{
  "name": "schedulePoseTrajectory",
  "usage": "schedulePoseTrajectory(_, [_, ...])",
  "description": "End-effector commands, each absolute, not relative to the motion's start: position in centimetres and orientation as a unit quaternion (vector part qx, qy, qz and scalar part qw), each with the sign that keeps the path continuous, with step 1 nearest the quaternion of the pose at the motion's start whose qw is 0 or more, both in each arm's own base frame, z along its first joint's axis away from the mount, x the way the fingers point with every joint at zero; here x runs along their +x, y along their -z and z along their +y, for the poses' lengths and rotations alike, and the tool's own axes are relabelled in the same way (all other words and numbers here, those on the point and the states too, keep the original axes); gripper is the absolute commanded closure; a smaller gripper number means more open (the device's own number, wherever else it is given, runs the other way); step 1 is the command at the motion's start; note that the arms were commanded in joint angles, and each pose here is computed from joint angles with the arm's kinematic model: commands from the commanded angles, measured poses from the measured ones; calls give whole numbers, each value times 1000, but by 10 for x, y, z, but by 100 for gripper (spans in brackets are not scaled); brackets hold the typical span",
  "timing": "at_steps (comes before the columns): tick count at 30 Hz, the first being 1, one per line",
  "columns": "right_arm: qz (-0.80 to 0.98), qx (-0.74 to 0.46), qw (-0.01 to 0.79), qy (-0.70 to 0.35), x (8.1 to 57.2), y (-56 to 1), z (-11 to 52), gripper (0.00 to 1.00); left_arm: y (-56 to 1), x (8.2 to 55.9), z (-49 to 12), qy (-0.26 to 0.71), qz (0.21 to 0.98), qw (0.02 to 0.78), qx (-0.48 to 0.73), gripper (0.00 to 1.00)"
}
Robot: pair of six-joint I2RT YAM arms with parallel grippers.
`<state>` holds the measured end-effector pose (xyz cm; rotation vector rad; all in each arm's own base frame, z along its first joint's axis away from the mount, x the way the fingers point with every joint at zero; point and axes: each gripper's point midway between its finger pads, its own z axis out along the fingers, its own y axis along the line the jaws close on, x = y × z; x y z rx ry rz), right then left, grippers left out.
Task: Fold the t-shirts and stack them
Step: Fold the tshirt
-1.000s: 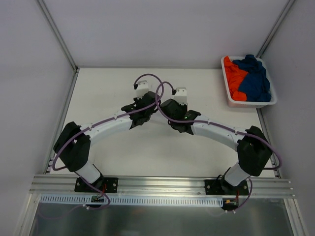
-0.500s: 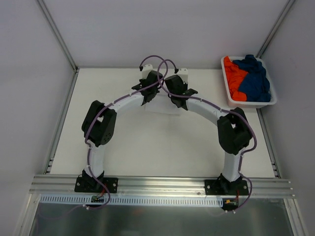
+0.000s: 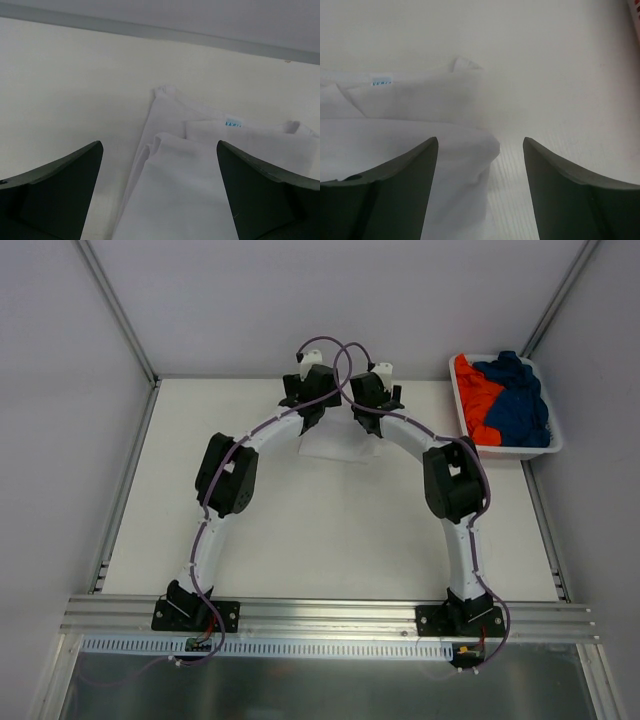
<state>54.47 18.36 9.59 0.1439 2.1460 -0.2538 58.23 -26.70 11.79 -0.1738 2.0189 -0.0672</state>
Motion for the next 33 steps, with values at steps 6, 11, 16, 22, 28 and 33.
schedulePoseTrajectory(6, [824,56,558,84,563,-184,181,28,-218,575,-279,77,792,603,-48,2])
schedulePoseTrajectory(11, [832,54,551,26,530,-180,188,31,-189,538,-292,110,818,563,-39,33])
schedulePoseTrajectory(16, [860,41,508,-10,508,-155,201,99,-158,518,-299,125,841,525,-32,100])
schedulePoseTrajectory(22, [896,10,441,-47,512,-114,230,100,-122,522,-314,130,868,478,-10,100])
schedulePoseTrajectory(28, [932,-1,348,-102,504,-68,258,100,-63,510,-310,110,907,406,-24,100])
schedulePoseTrajectory(33, [947,7,286,-148,472,-46,271,99,-38,473,-295,108,932,343,-51,100])
